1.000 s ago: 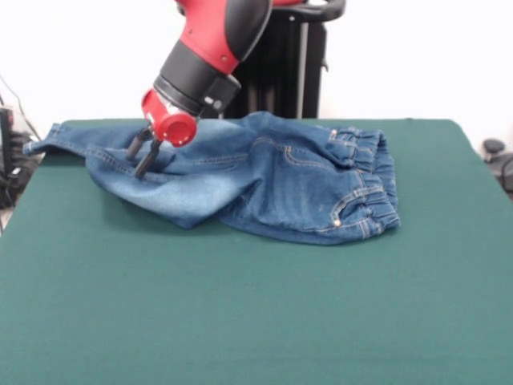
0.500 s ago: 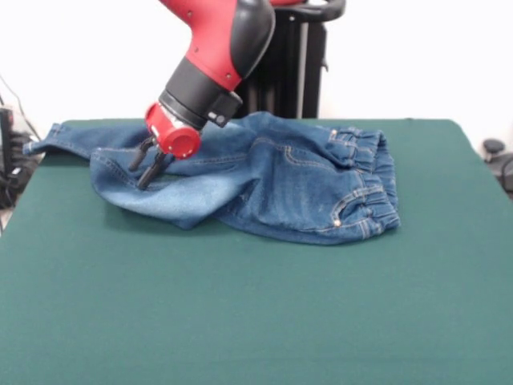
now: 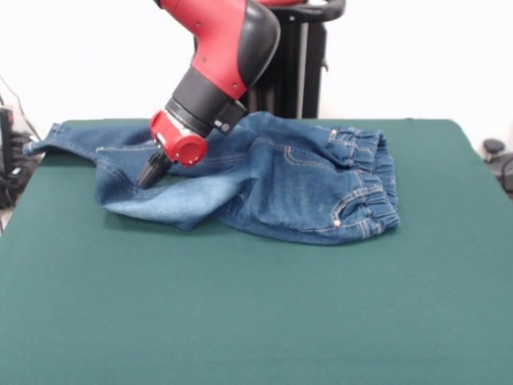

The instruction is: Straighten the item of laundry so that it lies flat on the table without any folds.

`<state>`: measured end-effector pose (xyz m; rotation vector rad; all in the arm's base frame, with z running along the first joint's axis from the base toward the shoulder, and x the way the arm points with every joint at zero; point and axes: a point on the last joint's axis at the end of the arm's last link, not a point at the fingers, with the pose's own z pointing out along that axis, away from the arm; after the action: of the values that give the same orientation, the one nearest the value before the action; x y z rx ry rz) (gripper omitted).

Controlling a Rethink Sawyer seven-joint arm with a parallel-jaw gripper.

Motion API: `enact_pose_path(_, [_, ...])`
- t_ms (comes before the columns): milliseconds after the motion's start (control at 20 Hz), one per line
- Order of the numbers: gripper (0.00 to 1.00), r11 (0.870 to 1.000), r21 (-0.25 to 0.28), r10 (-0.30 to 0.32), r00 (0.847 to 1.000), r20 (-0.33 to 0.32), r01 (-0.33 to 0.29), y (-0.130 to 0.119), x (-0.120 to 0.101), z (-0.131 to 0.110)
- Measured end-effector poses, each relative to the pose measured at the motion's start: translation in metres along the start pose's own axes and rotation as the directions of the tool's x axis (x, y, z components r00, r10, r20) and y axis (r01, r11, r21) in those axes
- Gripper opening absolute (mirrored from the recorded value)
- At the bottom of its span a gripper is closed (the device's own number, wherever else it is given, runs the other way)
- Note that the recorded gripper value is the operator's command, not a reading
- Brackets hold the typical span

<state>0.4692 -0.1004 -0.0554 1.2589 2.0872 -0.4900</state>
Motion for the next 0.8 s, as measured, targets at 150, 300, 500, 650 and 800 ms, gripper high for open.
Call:
enact_pose_path(150, [0.0,1.0,-0.005,-0.006,1.0,0.0,0.006,0.002,0.002,-0.002])
enact_pose_path(300, [0.0,1.0,-0.008,-0.003,1.0,0.001,0.003,0.004,0.0,-0.003])
enact_pose_path(500, [0.0,1.0,-0.016,-0.007,1.0,-0.001,0.007,0.004,-0.004,-0.004])
enact_pose_path(650, [1.0,0.999,-0.033,0.002,1.0,0.009,-0.002,0.01,-0.011,-0.007])
enact_pose_path(800, [1.0,0.999,-0.039,0.0,1.0,0.018,0.001,0.012,-0.014,-0.009])
